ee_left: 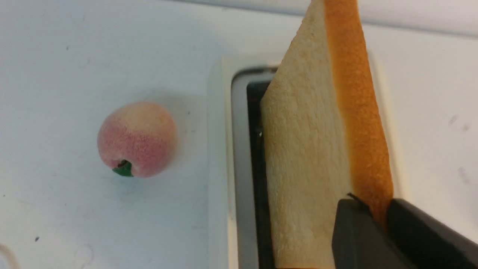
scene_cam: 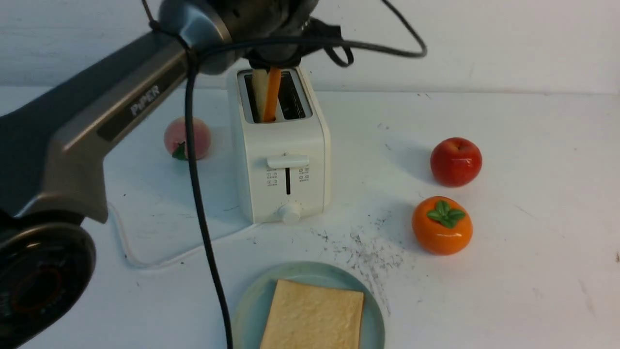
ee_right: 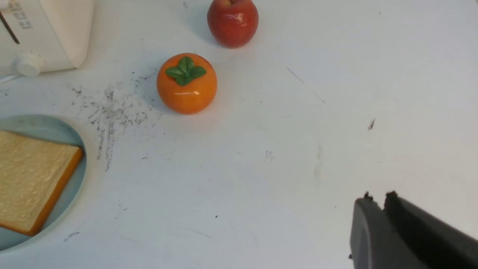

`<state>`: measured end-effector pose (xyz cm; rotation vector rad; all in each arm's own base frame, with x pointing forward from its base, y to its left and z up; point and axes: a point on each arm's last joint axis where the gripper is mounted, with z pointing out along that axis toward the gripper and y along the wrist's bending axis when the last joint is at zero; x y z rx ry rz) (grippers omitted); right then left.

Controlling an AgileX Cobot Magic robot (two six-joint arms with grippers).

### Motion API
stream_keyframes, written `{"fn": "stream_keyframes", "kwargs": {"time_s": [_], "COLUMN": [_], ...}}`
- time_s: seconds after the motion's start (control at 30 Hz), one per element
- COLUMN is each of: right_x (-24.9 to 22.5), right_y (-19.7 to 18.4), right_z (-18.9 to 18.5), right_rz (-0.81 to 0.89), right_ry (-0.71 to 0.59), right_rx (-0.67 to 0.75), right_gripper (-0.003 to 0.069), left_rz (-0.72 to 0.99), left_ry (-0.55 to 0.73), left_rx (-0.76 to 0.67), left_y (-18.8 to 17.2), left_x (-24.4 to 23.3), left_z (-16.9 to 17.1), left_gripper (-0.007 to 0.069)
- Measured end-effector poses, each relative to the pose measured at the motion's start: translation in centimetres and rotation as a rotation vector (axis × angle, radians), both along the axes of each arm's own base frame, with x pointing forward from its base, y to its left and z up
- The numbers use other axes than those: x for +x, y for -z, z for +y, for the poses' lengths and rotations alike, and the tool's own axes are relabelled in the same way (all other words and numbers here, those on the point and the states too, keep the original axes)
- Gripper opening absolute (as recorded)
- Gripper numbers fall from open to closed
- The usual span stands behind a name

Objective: Take toasted bread from bread machine on white table place on plate.
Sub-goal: 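Reach for a toast slice standing in the toaster with the left gripper, then place the slice of bread on the plate with the left gripper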

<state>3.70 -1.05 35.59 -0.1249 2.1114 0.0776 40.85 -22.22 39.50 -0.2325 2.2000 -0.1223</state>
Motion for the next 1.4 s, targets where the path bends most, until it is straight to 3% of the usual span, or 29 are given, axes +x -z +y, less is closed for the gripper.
{"fn": "stream_keyframes", "kwargs": {"time_s": [0.1, 0.17, 0.27, 0.33, 0.4, 0.57, 0.67, 0.8, 0.97, 1.13, 1.4], "right_x": [0.0, 0.0, 0.0, 0.0, 0.0, 0.0, -0.1, -0.2, -0.2, -0.2, -0.3], "right_y": [0.0, 0.0, 0.0, 0.0, 0.0, 0.0, 0.2, 0.3, 0.3, 0.3, 0.4], "right_z": [-0.1, -0.1, -0.1, -0.1, -0.1, -0.1, -0.2, -0.2, -0.2, -0.1, -0.1], "right_rz": [-0.003, -0.004, -0.004, -0.004, -0.004, 0.001, 0.023, 0.036, 0.038, 0.044, 0.054], "right_ry": [0.004, 0.005, 0.005, 0.005, 0.005, 0.007, 0.013, 0.017, 0.017, 0.009, 0.006], "right_rx": [-0.006, -0.008, -0.009, -0.009, -0.009, -0.011, -0.017, -0.021, -0.021, -0.009, -0.003], "right_gripper": [0.0064, 0.0065, 0.0068, 0.0068, 0.0071, 0.0074, 0.0075, 0.0078, 0.0082, 0.0085, 0.0085], "left_rz": [-0.046, -0.055, -0.055, -0.071, -0.104, -0.067, 0.043, 0.354, 0.539, 0.505, 0.441], "left_ry": [0.074, 0.091, 0.255, 0.312, 0.461, 0.641, 0.687, 0.649, 0.570, 0.550, 0.583], "left_rx": [-0.063, -0.080, -0.130, -0.147, -0.193, -0.242, -0.220, -0.150, -0.219, -0.375, -0.446], "left_y": [-5.2, -6.9, -11.8, -12.9, -15.2, -15.7, -13.0, -4.1, 4.9, 6.7, 8.0], "left_x": [-3.0, -4.3, -9.6, -10.9, -14.4, -18.5, -20.4, -21.0, -20.6, -20.4, -20.3], "left_z": [1.4, 2.0, 3.8, 4.1, 4.9, 5.7, 6.4, 6.7, 5.9, 5.0, 4.5], "left_gripper": [0.0066, 0.0066, 0.0066, 0.0066, 0.0066, 0.0066, 0.0066, 0.0066, 0.0066, 0.0066, 0.0066]}}
